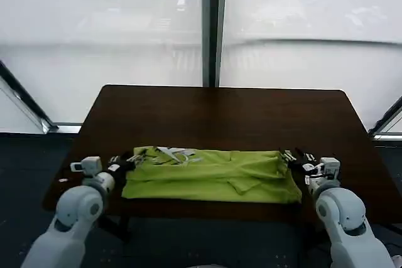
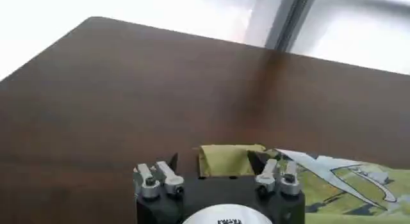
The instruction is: Fold and organize the clothes.
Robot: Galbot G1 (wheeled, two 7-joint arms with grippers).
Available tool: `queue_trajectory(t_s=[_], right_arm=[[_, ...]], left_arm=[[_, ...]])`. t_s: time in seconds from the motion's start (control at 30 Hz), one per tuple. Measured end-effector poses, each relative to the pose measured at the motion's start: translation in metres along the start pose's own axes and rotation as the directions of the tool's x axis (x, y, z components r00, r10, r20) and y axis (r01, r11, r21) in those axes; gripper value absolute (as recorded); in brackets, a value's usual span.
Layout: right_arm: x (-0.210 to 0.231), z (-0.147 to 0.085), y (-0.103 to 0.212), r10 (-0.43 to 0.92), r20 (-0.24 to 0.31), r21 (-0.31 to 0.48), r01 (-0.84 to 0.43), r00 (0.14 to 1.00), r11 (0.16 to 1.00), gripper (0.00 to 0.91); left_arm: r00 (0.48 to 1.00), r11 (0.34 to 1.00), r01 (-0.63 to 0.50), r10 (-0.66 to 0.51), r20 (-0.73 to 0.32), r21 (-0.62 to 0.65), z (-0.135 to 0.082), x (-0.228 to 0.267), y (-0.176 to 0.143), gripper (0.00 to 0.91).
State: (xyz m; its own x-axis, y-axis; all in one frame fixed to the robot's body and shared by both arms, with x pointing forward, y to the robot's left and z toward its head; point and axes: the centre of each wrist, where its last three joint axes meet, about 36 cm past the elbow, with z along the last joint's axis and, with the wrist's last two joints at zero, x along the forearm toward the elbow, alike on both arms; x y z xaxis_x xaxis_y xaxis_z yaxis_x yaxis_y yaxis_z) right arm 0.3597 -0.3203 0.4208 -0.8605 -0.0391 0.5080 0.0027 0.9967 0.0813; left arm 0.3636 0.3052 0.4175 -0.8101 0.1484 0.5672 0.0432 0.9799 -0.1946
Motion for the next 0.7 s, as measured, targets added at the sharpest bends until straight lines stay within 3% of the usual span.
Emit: queue_trajectory(t_s=[0.1,0.6,0.63,0.67,0.7], right_arm=[[0.0,0.0,0.0,0.001,0.005,-0.002,-0.001,1.0,1.0,0.02],[-0.013,0.002,0.0,0.034,0.065,-0.04,-0.032,0.997,0.999,0.0],[-0.014,0.003,0.0,0.034,0.069,-0.043,-0.031,0.997,0.999,0.0],[-0.016,0.003,0.0,0.033,0.072,-0.046,-0.029,0.997,0.998,0.224],[-0.018,0.004,0.0,0.029,0.075,-0.049,-0.026,0.997,0.998,0.731]], left_arm=[[1.0,1.0,-0.005,0.005,0.005,0.003,-0.001,-0.002,-0.001,0.0],[0.999,1.0,0.013,-0.014,0.043,0.022,-0.01,-0.011,0.008,0.0],[0.999,1.0,0.014,-0.015,0.044,0.022,-0.01,-0.011,0.008,0.517],[0.999,1.0,0.014,-0.015,0.043,0.022,-0.011,-0.011,0.008,0.878],[0.999,1.0,0.014,-0.015,0.043,0.022,-0.011,-0.011,0.009,0.878]])
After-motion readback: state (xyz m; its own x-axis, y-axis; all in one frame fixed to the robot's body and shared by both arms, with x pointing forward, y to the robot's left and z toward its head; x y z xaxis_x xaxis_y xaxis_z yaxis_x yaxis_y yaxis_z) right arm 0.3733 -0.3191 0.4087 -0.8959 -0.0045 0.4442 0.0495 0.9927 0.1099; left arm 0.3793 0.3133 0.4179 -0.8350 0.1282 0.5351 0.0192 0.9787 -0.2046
